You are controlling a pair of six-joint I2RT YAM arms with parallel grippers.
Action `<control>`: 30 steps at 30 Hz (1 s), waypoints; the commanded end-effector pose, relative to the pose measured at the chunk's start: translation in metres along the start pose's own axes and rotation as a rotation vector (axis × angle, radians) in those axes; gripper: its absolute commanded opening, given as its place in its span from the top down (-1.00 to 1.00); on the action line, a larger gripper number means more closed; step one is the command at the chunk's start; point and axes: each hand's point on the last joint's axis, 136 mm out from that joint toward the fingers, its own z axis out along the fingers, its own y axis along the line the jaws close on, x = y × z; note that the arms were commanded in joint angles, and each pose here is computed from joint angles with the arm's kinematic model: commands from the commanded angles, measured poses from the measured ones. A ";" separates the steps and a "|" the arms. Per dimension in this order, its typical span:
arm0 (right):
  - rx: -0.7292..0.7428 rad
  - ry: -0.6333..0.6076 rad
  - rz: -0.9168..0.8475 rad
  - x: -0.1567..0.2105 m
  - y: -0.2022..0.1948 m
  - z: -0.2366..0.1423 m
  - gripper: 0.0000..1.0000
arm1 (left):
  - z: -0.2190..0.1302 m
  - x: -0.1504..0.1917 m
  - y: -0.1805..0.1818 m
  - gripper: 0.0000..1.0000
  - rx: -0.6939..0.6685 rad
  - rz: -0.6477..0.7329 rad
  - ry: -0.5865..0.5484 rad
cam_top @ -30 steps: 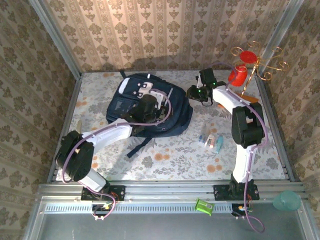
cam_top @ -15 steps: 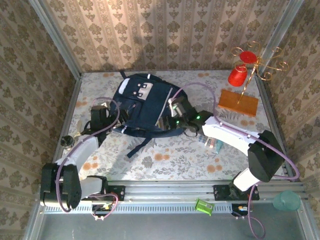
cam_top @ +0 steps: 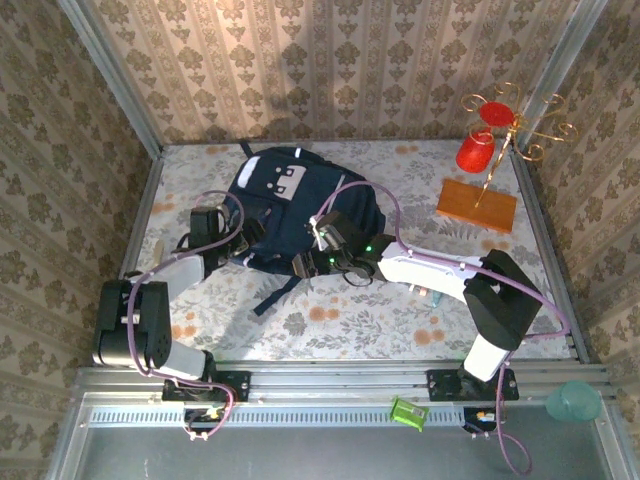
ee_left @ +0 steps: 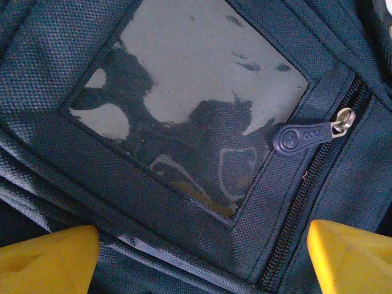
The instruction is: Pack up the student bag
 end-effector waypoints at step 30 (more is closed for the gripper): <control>-0.029 -0.016 0.035 -0.001 0.004 0.004 -0.31 | 0.010 -0.009 -0.014 0.29 0.033 -0.016 -0.065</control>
